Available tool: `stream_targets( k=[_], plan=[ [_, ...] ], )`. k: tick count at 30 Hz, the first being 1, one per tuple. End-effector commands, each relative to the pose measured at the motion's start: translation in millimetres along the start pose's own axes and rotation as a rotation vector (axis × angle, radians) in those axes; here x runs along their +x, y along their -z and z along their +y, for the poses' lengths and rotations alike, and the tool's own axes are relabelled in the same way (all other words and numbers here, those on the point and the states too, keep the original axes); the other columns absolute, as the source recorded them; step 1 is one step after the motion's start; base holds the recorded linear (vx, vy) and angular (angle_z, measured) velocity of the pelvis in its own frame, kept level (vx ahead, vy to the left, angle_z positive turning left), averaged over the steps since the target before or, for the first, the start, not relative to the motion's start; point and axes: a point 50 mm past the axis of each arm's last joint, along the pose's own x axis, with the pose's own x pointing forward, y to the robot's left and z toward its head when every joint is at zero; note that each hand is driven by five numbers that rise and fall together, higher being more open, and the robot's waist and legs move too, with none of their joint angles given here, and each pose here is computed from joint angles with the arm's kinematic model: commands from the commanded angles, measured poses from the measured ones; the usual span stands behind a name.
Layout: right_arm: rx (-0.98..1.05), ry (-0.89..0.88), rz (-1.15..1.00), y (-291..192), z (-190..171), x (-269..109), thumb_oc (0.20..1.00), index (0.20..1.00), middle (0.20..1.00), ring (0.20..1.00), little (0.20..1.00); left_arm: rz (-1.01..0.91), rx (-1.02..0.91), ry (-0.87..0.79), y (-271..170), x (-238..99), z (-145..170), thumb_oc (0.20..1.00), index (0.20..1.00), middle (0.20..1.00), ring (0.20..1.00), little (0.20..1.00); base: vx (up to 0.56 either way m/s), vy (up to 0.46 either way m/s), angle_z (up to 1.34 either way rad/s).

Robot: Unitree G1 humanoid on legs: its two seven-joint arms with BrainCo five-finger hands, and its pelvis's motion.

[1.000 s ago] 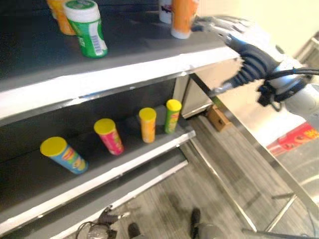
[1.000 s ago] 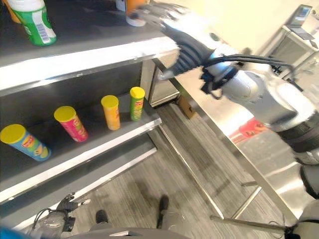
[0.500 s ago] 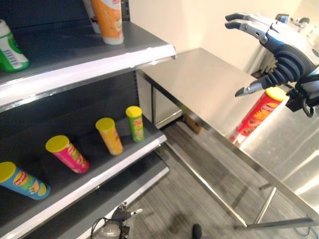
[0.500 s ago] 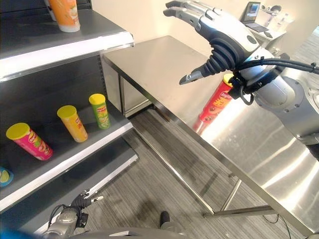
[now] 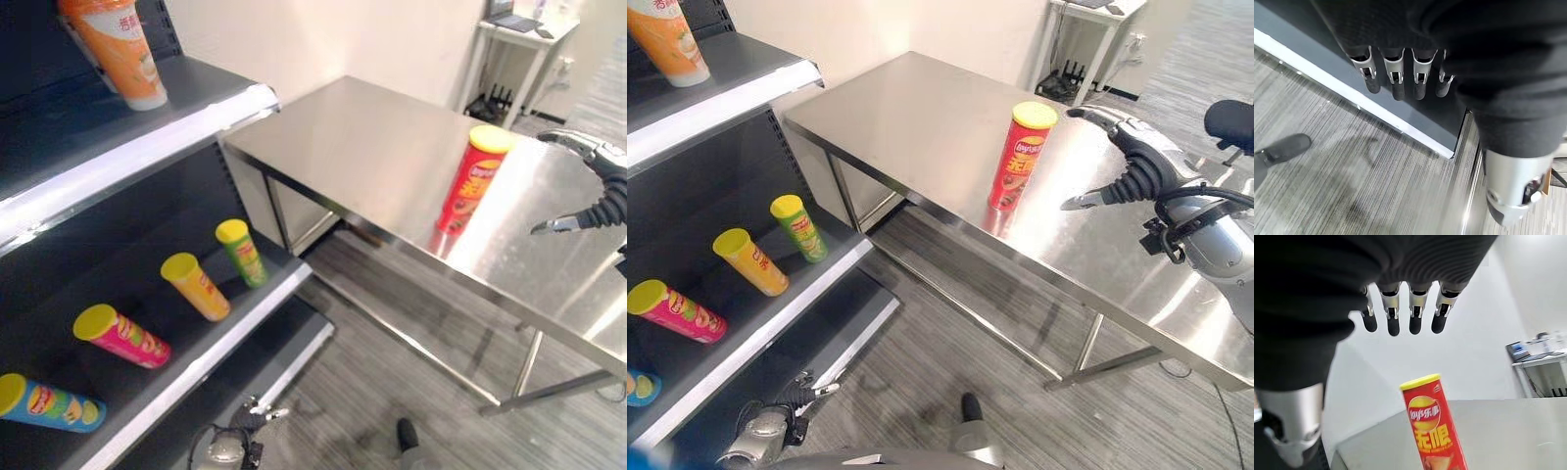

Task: Put the goods on the table back onto the shelves and tidy them up.

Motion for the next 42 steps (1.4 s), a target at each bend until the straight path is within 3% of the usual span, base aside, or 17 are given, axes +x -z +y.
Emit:
stream_targets(
  k=[1,14,37,38,42],
  plan=[
    [-0.023,0.128,0.008,3.8,-19.1,4.5,1.0,1.0,1.0,1.0,1.0,-0.038,0.028,-0.07,-9.6,1.9,27.4,1.0,1.0,1.0,1.0,1.0,0.05,0.028,0.01],
    [-0.05,0.176,0.137,29.8,-26.7,1.4,1.0,1.0,1.0,1.0,1.0,-0.033,0.006,-0.074,-7.5,0.9,28.9,1.0,1.0,1.0,1.0,1.0,-0.01,-0.016,0.01],
    [0.156,0.142,0.283,64.8,0.0,11.3,1.0,1.0,1.0,1.0,1.0,0.004,0.004,-0.043,4.0,-2.0,25.7,1.0,1.0,1.0,1.0,1.0,0.0,-0.025,0.06],
    [0.13,0.06,0.149,35.1,12.3,44.6,1.0,1.0,1.0,1.0,1.0,-0.048,-0.039,-0.09,-17.6,4.5,35.5,1.0,1.0,1.0,1.0,1.0,0.0,0.0,0.0],
    [0.121,0.058,0.152,35.9,11.5,43.8,1.0,1.0,1.0,1.0,1.0,-0.036,-0.04,-0.087,-13.1,3.5,34.3,1.0,1.0,1.0,1.0,1.0,0.0,0.004,0.04]
  ],
)
